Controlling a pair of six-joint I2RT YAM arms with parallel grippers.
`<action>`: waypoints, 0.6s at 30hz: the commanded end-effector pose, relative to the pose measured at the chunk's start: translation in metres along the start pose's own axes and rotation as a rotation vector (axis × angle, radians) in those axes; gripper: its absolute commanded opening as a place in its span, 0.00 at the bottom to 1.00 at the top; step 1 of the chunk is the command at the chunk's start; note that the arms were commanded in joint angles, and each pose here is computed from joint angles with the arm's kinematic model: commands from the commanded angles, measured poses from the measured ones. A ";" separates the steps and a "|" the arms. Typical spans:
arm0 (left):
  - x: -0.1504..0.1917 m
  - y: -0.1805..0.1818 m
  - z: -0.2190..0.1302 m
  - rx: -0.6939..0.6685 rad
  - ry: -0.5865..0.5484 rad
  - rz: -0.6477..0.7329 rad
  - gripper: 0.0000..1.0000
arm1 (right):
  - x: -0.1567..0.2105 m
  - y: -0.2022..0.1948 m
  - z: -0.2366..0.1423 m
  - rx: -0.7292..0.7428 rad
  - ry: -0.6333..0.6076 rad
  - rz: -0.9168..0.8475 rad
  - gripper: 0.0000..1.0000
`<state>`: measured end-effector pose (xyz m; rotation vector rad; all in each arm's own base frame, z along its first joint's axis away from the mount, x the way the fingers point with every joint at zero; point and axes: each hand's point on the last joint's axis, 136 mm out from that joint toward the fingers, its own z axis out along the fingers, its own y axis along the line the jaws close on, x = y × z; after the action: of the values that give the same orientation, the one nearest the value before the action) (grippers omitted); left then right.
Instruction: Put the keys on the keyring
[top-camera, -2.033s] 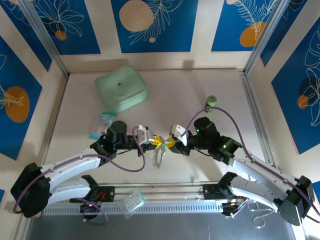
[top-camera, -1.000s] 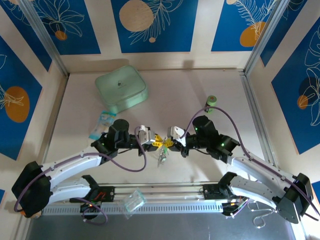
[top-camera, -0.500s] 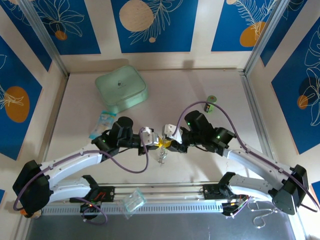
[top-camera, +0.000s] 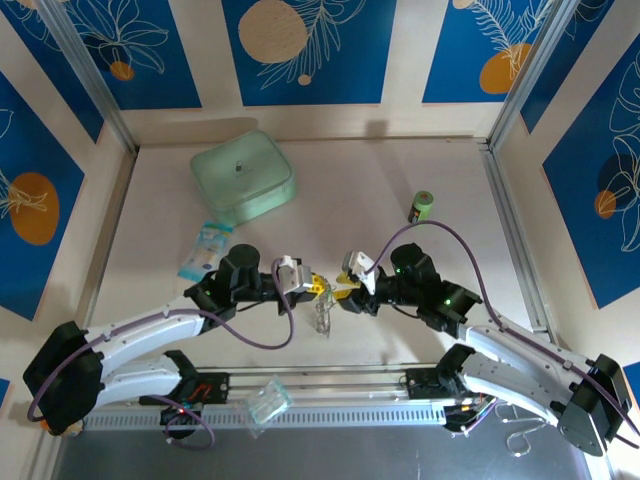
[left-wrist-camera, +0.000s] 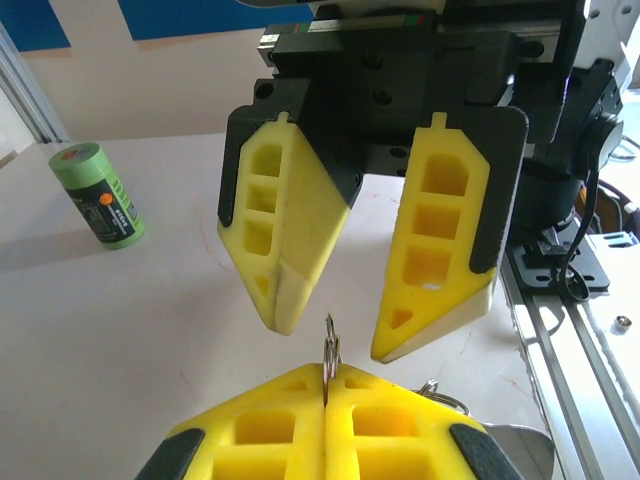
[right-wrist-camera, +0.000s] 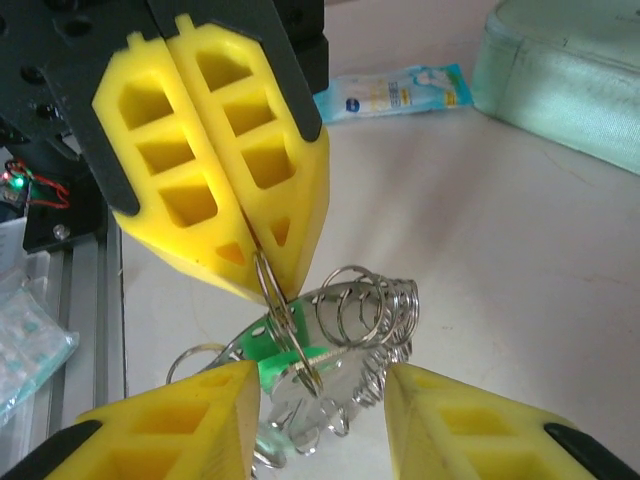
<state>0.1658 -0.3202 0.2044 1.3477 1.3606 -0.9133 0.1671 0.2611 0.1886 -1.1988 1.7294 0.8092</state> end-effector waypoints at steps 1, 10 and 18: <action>-0.024 -0.006 -0.004 0.024 -0.089 0.040 0.00 | -0.016 0.004 -0.004 -0.019 -0.060 -0.022 0.35; -0.029 -0.007 -0.005 0.029 -0.102 0.048 0.00 | -0.008 0.003 -0.007 -0.004 -0.016 -0.049 0.09; -0.040 -0.016 -0.006 0.091 -0.133 0.070 0.00 | 0.006 0.004 0.004 -0.038 0.037 0.001 0.04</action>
<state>0.1593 -0.3212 0.2105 1.3605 1.3237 -0.9482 0.1637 0.2631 0.1786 -1.2493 1.7417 0.8157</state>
